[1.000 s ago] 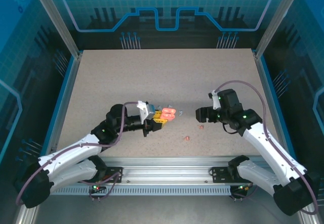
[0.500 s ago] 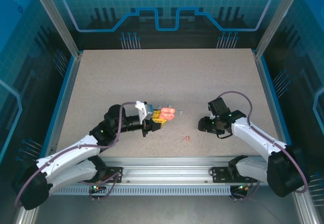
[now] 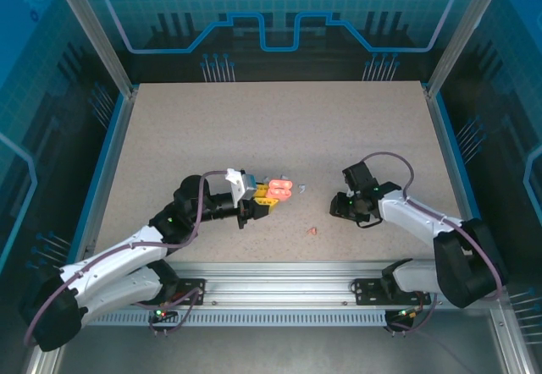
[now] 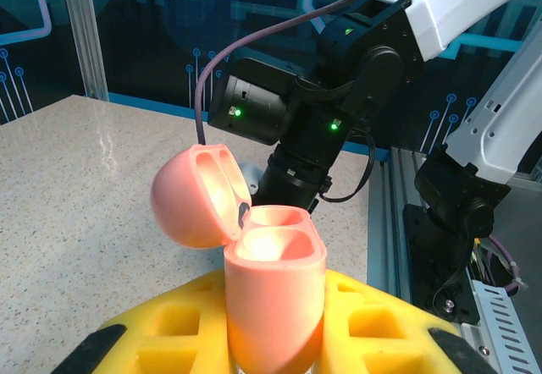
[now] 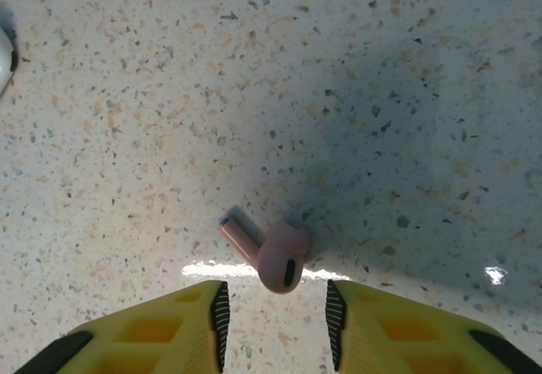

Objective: Insert wireless bluetooth earbuds into charging case

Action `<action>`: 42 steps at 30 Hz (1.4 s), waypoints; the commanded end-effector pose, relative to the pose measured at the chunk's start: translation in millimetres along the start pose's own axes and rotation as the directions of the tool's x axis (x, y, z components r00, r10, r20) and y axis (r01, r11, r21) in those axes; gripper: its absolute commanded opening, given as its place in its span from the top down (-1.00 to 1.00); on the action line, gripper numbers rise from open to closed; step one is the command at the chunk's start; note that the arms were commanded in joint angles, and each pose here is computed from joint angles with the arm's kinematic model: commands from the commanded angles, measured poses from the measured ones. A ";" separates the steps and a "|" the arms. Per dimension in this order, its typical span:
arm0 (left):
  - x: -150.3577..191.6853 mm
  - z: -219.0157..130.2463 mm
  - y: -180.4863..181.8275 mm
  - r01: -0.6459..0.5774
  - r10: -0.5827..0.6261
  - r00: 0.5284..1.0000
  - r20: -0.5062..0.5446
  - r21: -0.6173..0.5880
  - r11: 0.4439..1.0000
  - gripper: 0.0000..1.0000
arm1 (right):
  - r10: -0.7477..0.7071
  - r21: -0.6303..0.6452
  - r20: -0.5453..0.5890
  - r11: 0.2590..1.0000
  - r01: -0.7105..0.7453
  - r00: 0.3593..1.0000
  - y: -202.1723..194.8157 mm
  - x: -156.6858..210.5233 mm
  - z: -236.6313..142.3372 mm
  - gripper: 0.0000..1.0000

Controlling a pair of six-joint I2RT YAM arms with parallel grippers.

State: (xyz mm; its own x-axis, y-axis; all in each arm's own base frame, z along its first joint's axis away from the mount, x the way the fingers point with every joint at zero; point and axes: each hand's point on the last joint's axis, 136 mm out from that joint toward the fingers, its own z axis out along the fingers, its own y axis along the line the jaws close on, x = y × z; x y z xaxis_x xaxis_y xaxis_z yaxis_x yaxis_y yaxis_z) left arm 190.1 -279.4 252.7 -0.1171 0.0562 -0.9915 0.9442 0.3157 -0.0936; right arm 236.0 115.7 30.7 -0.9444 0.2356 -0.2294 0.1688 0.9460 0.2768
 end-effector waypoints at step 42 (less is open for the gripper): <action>1.2 -5.7 -4.1 0.010 -0.010 1.000 0.007 -0.007 1.000 0.87 | -0.101 0.030 0.040 0.995 0.100 0.994 1.1 -19.9 2.6 0.53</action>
State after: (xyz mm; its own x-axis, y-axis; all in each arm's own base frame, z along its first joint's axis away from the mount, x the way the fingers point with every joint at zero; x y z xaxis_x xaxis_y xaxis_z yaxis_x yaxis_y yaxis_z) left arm 187.7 -275.3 253.1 -0.1243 0.0612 -0.9904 0.9402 0.3264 -0.0978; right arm 249.4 116.6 20.8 -0.9506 0.1853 -0.2492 0.1248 0.9628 0.2398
